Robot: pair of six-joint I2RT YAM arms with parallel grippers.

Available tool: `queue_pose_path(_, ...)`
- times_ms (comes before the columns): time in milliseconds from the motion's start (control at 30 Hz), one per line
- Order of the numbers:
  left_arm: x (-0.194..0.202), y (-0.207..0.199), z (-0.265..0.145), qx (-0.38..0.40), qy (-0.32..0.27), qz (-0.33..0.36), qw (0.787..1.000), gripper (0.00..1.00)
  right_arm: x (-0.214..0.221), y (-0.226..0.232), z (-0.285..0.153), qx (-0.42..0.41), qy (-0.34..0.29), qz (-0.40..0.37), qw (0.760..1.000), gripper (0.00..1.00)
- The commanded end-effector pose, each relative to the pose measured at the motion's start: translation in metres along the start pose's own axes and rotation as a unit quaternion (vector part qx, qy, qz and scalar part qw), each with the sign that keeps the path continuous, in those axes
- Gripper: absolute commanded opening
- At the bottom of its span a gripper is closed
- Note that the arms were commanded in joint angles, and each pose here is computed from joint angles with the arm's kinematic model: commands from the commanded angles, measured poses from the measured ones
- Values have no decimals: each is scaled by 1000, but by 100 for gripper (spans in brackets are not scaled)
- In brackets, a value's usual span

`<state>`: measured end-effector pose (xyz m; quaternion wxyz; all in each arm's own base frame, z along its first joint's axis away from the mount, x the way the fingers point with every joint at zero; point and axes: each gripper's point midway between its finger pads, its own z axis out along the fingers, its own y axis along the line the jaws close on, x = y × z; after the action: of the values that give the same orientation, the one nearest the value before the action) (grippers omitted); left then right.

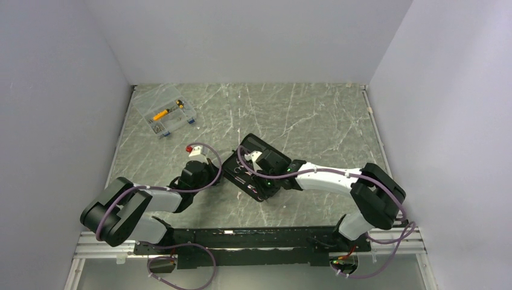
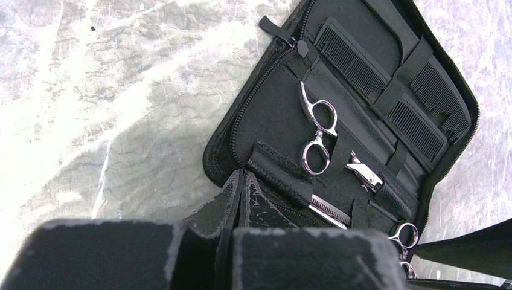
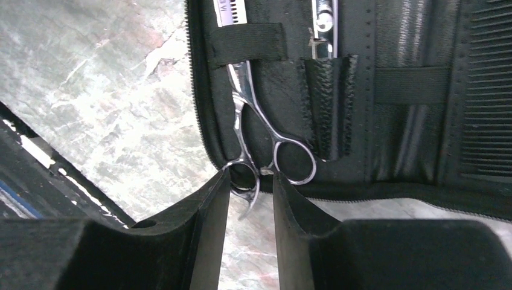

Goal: Sort the hair-cutting tools

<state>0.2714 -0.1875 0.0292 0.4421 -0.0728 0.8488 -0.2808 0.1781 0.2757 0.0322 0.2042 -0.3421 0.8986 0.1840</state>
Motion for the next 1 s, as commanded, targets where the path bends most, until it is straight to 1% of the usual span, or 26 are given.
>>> queue_pose_path(0,23,9,-8,-5,41,20,999,0,-9,4,12,-8,-11,5,1000,34)
queue_pose_path(133,25,8,-8,2,41,17,999,0,-10,5,20,-11,-10,7,1000,32)
queue_pose_path(467,34,9,-12,6,51,18,999,0,-26,8,30,-17,-27,3,999,31)
queue_pose_path(967,40,4,-13,13,58,27,998,0,-29,7,47,-19,-25,0,1000,30)
